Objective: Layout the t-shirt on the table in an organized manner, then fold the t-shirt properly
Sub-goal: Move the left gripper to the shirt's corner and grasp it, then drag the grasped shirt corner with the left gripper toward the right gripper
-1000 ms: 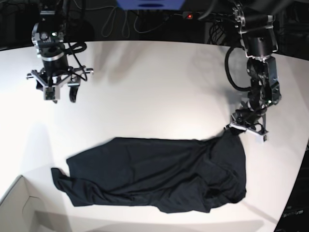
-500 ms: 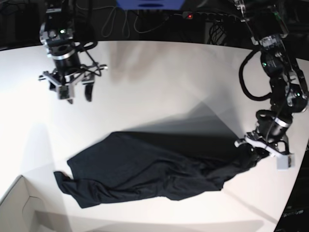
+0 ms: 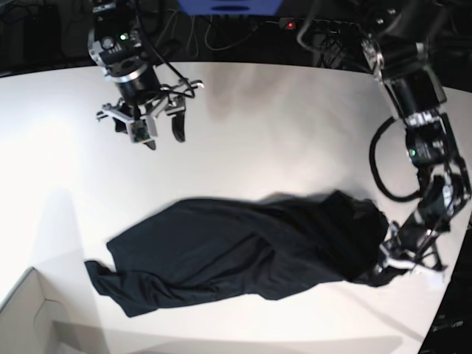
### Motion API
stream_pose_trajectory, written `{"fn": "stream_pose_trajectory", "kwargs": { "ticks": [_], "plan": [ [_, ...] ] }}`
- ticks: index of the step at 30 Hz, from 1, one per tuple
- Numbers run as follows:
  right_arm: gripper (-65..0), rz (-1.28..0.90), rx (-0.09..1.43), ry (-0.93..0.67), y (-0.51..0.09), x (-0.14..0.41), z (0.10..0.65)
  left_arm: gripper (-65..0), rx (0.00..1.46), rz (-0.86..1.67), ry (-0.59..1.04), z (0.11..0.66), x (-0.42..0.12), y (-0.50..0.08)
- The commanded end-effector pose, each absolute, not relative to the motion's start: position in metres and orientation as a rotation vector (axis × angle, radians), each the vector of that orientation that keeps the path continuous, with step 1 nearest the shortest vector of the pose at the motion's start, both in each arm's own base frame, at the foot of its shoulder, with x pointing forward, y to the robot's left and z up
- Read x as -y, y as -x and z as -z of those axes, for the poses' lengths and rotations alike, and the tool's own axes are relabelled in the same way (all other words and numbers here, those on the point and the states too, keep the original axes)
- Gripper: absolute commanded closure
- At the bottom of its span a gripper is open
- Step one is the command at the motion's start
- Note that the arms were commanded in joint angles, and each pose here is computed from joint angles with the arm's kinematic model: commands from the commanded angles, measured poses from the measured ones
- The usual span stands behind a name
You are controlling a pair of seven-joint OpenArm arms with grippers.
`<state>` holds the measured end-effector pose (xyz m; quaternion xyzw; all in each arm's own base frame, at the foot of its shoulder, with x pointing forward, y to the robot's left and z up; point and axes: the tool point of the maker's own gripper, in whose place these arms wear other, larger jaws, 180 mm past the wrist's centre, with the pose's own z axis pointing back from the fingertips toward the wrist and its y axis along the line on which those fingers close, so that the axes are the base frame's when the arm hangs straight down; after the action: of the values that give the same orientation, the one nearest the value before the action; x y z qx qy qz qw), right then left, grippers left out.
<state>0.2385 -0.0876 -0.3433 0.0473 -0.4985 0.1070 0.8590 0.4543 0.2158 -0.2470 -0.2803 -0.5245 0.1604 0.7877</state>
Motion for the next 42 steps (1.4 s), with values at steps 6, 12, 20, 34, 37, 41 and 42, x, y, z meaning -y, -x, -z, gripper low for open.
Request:
{"fn": "stream_pose_trajectory", "kwargs": {
  "ticks": [6,12,20,34,37,41,42],
  "plan": [
    [-32.3,-0.199,1.076,-0.112,-0.237,0.085,0.336,-0.5,1.183,-0.445,0.699,0.208,-0.228,-0.522],
    [-32.3,-0.196,1.067,-0.113,-0.234,0.085,0.338,-10.2,1.219,-0.463,0.576,0.202,-0.241,-0.552],
    [-32.2,-0.198,1.072,-0.114,-0.236,0.084,0.337,-52.0,1.186,-0.421,0.510,0.231,-0.236,-0.533],
    [-32.2,-0.210,1.089,-0.119,-0.241,0.082,0.333,-53.1,1.042,-0.254,0.455,0.336,-0.180,-0.403],
    [-32.2,-0.214,1.087,-0.117,-0.241,0.083,0.333,-53.1,1.000,-0.196,0.431,0.356,-0.165,-0.398],
    [-32.2,-0.227,1.079,-0.106,-0.238,0.087,0.336,-53.1,0.971,-0.141,0.354,0.370,-0.163,-0.395],
    [-32.2,-0.225,1.079,-0.103,-0.238,0.088,0.335,-53.1,0.966,-0.135,0.346,0.372,-0.160,-0.394]
  ]
}}
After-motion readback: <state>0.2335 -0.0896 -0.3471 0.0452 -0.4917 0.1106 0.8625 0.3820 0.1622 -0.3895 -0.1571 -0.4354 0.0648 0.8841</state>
